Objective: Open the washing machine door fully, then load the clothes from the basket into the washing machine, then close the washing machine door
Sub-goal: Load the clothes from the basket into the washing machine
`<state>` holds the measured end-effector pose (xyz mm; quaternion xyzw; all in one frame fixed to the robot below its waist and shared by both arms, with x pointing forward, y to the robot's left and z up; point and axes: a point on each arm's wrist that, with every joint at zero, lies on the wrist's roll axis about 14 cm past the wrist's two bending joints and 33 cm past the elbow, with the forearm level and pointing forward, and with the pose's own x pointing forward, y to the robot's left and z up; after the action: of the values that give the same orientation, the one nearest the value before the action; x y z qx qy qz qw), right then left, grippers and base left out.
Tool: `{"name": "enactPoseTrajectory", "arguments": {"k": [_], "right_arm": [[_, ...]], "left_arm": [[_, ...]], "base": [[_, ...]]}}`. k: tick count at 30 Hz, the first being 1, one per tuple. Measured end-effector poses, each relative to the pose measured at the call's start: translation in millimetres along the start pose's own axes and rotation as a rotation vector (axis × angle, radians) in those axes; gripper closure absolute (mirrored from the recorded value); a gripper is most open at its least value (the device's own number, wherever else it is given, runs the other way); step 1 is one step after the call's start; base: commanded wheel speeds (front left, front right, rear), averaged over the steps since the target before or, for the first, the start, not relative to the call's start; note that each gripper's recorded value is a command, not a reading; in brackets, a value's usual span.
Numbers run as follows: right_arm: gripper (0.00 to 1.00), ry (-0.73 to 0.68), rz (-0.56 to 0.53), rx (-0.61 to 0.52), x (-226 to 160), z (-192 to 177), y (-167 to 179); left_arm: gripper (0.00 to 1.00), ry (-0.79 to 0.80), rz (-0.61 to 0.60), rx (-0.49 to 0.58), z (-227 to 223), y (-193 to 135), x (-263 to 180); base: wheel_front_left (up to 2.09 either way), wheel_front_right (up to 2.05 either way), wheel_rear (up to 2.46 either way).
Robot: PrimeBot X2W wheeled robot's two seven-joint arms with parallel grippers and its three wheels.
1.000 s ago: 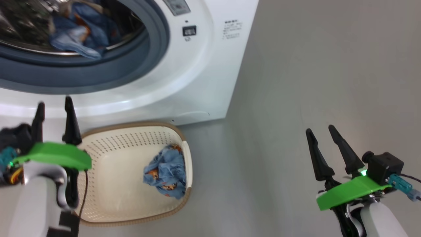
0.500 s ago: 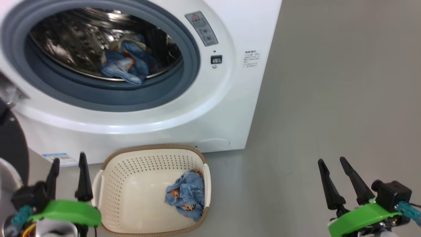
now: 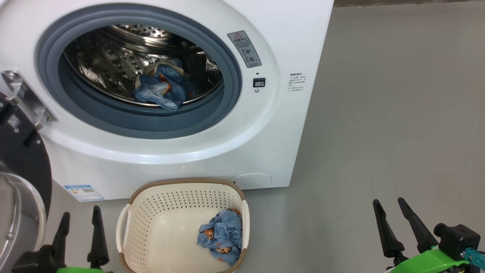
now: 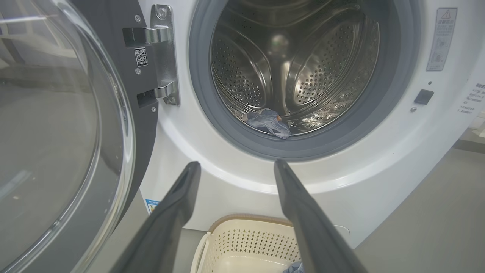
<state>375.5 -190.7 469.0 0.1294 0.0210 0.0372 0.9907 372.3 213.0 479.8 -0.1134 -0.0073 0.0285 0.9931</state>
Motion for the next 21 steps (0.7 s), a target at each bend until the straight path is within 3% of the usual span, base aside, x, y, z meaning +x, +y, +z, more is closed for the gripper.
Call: {"name": "enactPoseTrajectory", "arguments": {"k": [13, 21], "right_arm": [[0.00, 0.004, -0.022, 0.000, -1.8, -1.3, -7.3], [0.00, 0.025, -0.033, 0.017, 5.2, -10.9, -7.7]], "left_arm": [[0.00, 0.003, 0.001, -0.010, -2.2, -2.4, -1.5], [0.00, 0.081, -0.001, -0.032, -28.8, -5.7, 5.2]], "base": [[0.00, 0.00, 0.00], [0.00, 0.00, 0.00]]}}
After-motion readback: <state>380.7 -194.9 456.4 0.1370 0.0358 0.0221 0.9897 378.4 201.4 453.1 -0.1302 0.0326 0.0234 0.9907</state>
